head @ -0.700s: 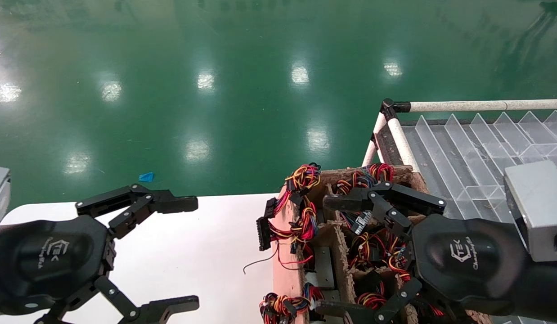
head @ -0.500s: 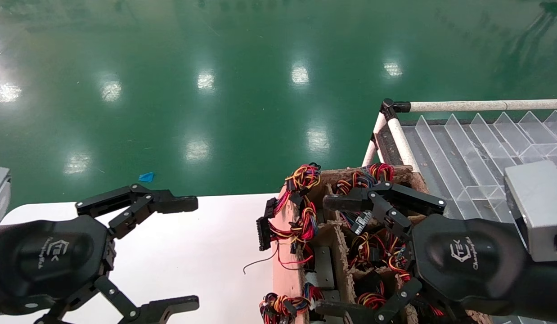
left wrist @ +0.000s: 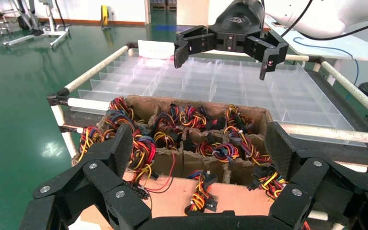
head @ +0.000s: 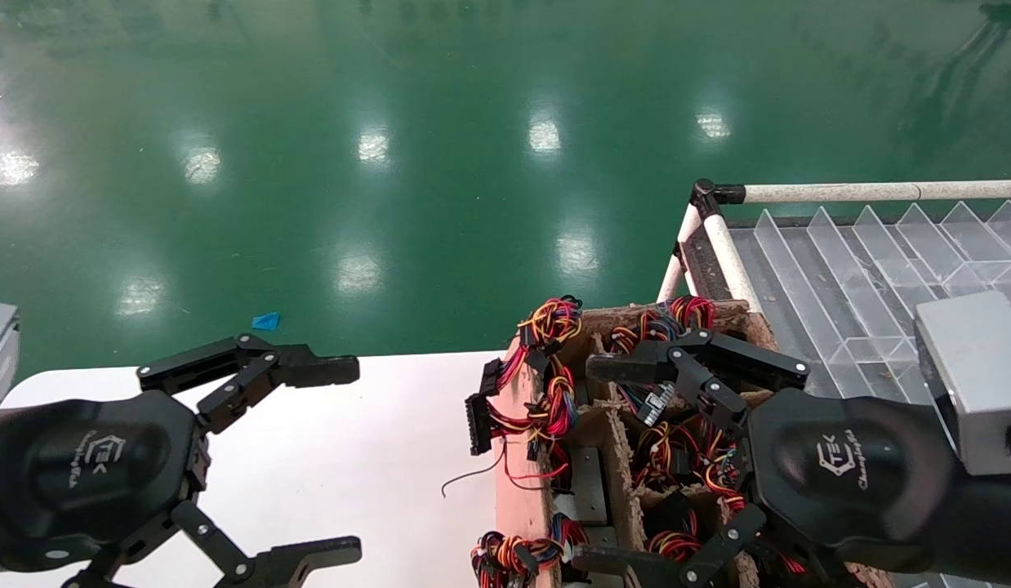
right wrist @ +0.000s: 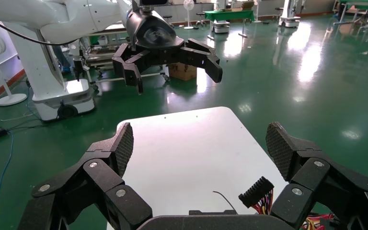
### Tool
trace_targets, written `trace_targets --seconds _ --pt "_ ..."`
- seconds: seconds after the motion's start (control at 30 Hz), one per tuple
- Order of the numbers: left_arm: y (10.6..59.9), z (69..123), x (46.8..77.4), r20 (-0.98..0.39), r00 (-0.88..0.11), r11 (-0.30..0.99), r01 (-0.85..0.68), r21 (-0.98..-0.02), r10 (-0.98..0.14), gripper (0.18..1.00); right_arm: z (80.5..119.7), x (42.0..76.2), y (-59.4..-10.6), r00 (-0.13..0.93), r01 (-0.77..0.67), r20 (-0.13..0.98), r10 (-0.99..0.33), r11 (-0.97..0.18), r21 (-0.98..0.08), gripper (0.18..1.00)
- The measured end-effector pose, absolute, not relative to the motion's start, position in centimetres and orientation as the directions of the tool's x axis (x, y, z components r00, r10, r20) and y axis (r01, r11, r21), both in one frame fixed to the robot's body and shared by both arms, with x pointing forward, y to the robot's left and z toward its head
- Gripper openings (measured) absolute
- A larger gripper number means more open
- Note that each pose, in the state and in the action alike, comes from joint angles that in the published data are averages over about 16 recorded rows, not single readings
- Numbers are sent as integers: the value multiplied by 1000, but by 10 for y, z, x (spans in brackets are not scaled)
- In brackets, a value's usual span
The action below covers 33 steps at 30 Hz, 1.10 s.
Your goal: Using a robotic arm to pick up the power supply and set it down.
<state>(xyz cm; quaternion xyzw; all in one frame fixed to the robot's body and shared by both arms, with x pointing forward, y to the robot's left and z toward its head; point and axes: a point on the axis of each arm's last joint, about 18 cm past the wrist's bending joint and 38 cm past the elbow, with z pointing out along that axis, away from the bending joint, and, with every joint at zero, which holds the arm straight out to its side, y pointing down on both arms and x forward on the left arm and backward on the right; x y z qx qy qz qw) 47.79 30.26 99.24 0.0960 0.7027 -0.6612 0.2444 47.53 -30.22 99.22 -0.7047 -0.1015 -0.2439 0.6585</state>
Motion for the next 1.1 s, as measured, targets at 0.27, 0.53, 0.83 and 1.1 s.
trace_targets --seconds 0.27,0.53,0.83,1.1 --pt "303 992 478 -470 -862 107 458 -882 -188 986 992 477 -304 860 462 475 -186 -114 -880 1000" --pt "303 992 478 -470 -862 107 458 -882 -188 919 990 496 -316 852 434 456 -256 -142 -890 1000" --pt "303 992 478 -470 -862 107 458 -882 -188 773 984 554 -331 826 361 400 -398 -171 -917 1000" --pt "303 992 478 -470 -862 107 458 -882 -188 590 977 609 -323 821 289 320 -473 -138 -947 1000"
